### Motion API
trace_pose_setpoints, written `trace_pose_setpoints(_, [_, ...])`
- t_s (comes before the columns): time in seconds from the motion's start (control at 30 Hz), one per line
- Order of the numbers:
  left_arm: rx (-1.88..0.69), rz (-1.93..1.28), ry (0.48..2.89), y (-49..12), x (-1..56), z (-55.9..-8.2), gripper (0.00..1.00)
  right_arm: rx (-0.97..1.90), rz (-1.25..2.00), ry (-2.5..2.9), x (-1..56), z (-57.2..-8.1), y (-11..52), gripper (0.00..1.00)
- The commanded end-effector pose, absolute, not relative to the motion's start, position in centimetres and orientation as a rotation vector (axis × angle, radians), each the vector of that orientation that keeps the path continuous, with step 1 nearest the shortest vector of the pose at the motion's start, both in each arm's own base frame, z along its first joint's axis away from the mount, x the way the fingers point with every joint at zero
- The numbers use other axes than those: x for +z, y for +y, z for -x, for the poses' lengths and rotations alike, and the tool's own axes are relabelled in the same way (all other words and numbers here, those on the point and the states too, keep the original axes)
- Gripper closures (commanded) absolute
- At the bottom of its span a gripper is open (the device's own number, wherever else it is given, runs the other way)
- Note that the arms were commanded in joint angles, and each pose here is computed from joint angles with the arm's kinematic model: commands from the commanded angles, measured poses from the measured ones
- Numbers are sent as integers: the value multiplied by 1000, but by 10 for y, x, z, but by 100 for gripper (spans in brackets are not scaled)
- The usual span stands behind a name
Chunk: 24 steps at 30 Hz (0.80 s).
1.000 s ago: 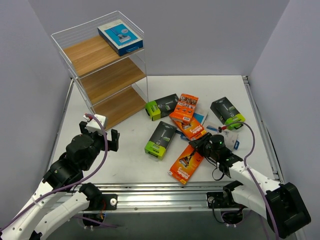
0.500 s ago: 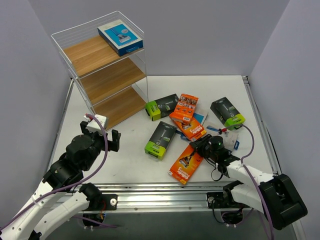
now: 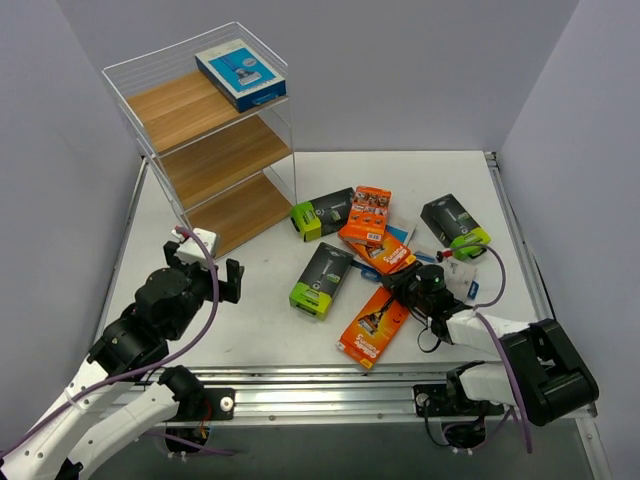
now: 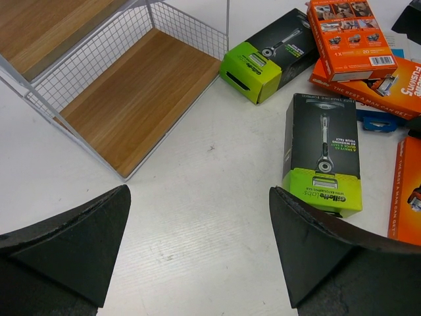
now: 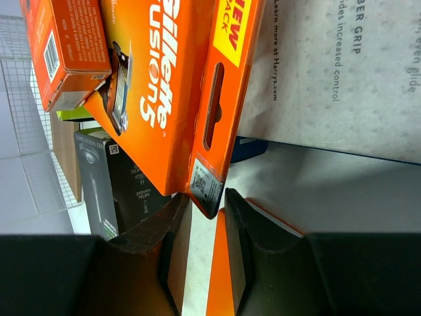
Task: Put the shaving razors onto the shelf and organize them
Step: Grab a shaving razor with the right arm
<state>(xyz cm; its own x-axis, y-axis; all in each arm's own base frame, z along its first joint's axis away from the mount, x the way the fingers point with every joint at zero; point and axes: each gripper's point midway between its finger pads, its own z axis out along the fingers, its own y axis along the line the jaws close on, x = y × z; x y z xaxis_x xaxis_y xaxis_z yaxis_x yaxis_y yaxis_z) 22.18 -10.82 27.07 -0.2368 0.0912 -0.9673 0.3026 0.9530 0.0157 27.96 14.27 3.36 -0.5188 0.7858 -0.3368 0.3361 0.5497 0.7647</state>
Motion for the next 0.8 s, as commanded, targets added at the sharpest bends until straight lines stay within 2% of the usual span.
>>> trace_pose_setpoints(0.0, [-233,-294,1772,-116,280,-225,5,774,-890,2107,28,-283,135,77])
trace_pose_setpoints(0.77, [-225,-305,1787,-118,275,-227,5,673,-816,2125,33,-300,131,70])
